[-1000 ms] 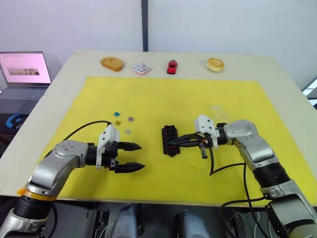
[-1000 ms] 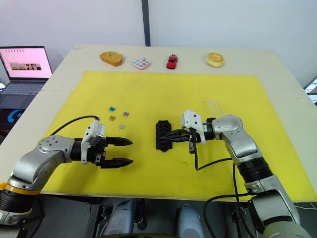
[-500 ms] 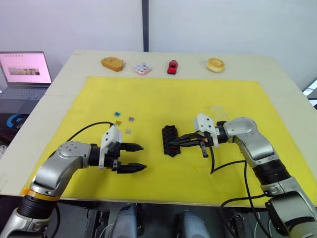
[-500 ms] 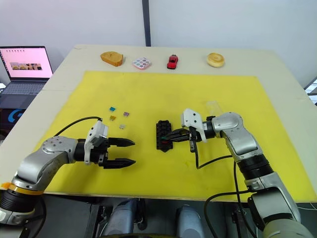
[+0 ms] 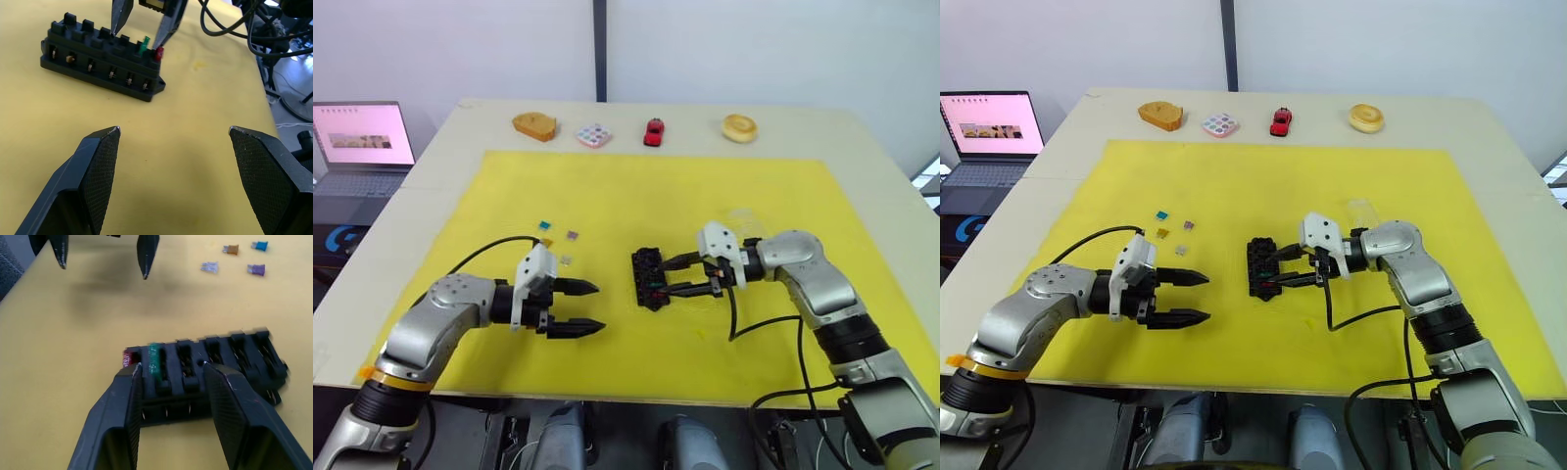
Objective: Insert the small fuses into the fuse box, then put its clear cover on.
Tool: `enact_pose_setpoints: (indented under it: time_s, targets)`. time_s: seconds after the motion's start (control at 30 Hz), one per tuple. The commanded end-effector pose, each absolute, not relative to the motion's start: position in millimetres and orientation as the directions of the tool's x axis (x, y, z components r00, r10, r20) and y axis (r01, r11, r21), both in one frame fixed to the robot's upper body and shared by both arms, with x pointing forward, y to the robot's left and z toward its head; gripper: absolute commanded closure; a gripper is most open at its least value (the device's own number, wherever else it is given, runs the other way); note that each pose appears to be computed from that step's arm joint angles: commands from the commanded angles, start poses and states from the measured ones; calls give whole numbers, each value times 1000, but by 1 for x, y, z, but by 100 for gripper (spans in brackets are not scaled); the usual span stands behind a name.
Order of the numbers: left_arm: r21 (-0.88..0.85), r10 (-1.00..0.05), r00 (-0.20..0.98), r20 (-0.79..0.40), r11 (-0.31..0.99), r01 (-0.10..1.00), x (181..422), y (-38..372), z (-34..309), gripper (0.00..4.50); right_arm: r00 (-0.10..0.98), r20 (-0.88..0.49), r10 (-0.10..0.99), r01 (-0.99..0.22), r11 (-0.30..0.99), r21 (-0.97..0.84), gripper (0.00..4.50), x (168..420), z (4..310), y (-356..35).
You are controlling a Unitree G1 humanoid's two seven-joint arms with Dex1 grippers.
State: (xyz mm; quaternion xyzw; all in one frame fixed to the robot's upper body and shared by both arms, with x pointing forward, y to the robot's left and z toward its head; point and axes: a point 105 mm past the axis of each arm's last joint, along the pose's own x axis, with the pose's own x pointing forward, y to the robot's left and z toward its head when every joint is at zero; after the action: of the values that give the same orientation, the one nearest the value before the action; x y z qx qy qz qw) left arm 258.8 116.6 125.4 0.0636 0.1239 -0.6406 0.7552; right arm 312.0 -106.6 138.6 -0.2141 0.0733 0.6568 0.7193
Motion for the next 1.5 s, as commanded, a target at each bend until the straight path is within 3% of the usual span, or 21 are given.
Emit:
enact_pose_setpoints:
  time_s: [0.03, 0.53, 0.63, 0.7, 0.73, 1.5]
  targets:
    - [-48, -955, 138, -262, 156, 987, 257, 116, 128, 74, 154, -358, 921, -965, 62, -255, 267, 314, 157, -110]
    - [-14, -948, 150, -279, 160, 987, 268, 123, 133, 74, 170, -326, 930, -967, 93, -236, 267, 307, 172, -114]
    - [-7, -949, 148, -279, 156, 988, 269, 121, 135, 74, 158, -290, 944, -971, 96, -219, 341, 303, 180, -108]
    - [-5, -950, 146, -277, 153, 988, 269, 120, 136, 74, 151, -280, 948, -974, 95, -206, 440, 299, 181, -104]
    - [-3, -950, 146, -276, 152, 988, 269, 119, 137, 74, 149, -281, 948, -975, 94, -200, 446, 298, 180, -103]
    - [-6, -953, 153, -262, 160, 987, 266, 113, 137, 74, 154, -304, 940, -978, 101, -183, 446, 298, 153, -93]
